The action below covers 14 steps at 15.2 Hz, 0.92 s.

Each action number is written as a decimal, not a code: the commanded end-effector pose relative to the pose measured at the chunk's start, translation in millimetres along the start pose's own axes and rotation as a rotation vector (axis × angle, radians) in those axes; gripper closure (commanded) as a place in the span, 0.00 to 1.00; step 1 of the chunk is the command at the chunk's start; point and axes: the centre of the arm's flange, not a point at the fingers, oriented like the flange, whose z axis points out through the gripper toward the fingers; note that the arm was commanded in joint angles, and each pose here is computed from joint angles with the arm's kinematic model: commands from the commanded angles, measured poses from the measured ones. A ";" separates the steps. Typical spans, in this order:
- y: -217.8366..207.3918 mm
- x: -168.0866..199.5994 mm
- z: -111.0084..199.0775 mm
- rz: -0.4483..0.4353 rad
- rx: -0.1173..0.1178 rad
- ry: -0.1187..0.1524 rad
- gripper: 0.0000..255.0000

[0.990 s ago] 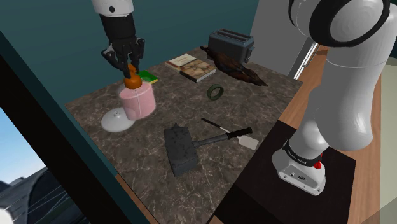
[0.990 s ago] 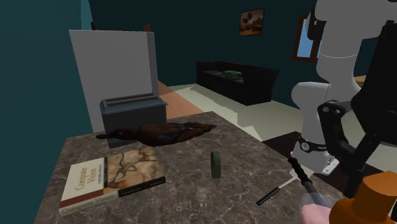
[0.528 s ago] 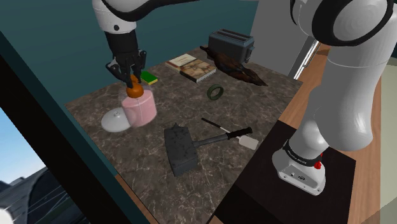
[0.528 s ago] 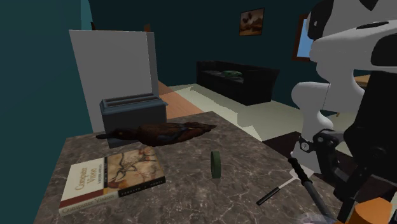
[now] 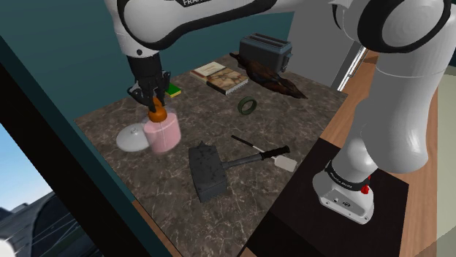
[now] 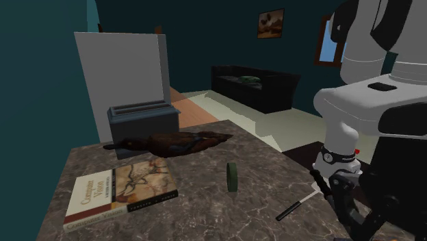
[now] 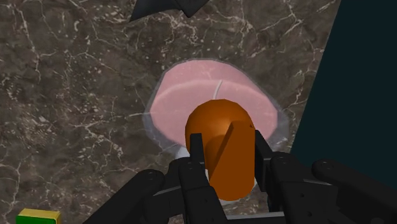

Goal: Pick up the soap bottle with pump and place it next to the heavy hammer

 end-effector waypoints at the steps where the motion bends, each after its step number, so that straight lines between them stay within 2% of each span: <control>1: 0.2 0.1 10.9 0.000 0.000 0.001 1.00; 9: 0.5 -0.4 51.9 0.000 0.000 0.001 1.00; 14: 0.5 -0.4 51.9 0.000 0.000 0.001 1.00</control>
